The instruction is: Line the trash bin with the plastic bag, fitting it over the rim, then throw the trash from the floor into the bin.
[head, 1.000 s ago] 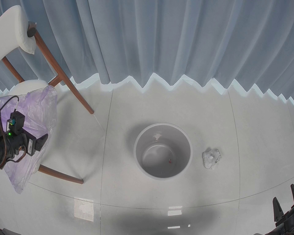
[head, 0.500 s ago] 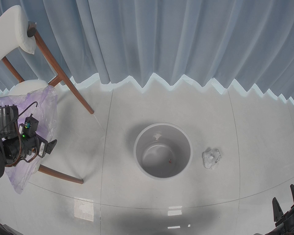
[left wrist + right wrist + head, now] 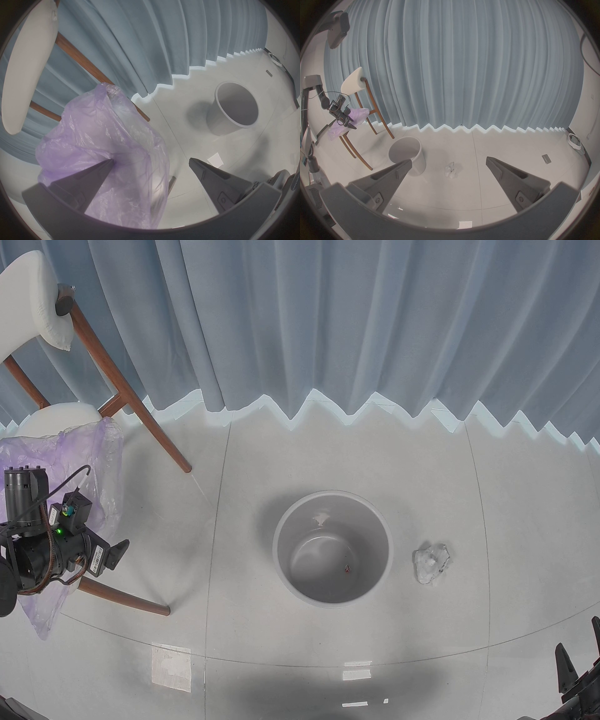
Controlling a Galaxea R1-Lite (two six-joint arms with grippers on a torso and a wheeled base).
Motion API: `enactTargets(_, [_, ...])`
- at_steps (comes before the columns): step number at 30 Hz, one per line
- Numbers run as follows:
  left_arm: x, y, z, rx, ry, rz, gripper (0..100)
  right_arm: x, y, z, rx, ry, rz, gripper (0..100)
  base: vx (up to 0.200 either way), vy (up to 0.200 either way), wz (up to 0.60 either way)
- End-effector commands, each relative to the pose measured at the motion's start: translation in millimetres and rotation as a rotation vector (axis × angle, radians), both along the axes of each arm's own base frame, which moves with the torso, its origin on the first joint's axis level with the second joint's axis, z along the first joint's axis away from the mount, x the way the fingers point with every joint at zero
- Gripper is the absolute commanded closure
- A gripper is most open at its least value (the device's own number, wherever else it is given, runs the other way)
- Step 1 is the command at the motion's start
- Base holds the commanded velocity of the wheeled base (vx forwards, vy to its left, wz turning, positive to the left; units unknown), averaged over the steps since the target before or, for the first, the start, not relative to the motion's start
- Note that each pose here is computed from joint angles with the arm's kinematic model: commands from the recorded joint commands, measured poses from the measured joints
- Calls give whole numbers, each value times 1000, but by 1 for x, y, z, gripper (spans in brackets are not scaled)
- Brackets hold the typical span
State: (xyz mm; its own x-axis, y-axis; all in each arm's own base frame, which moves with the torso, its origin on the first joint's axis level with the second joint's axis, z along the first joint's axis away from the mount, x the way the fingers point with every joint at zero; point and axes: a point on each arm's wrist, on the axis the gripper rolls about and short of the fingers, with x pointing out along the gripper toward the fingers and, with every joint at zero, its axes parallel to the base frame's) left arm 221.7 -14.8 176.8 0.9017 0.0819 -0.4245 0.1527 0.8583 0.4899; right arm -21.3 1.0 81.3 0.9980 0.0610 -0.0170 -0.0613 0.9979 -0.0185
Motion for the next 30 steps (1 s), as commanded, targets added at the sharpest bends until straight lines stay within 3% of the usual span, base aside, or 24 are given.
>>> enactTargets(1, [2, 4, 1, 17, -10, 16, 0, 2, 0, -5, -1, 21, 0, 0, 0, 0, 0])
enactTargets(2, [5, 12, 2, 43, -24, 55, 0, 2, 0, -5, 1, 21, 2, 0, 0, 0, 0])
enactTargets(8, [9, 20, 11, 49, -61, 95, 0, 2, 0, -5, 1, 21, 0, 0, 0, 0, 0])
enactTargets(20, [9, 18, 11, 46, -62, 83, 0, 2, 0, -5, 1, 21, 0, 0, 0, 0, 0])
enactTargets(21, [8, 18, 12, 46, -65, 82, 100, 2, 0, -5, 1, 21, 0, 0, 0, 0, 0])
enactTargets(30, [0, 14, 18, 34, -95, 60, 100, 2, 0, -5, 1, 21, 0, 0, 0, 0, 0])
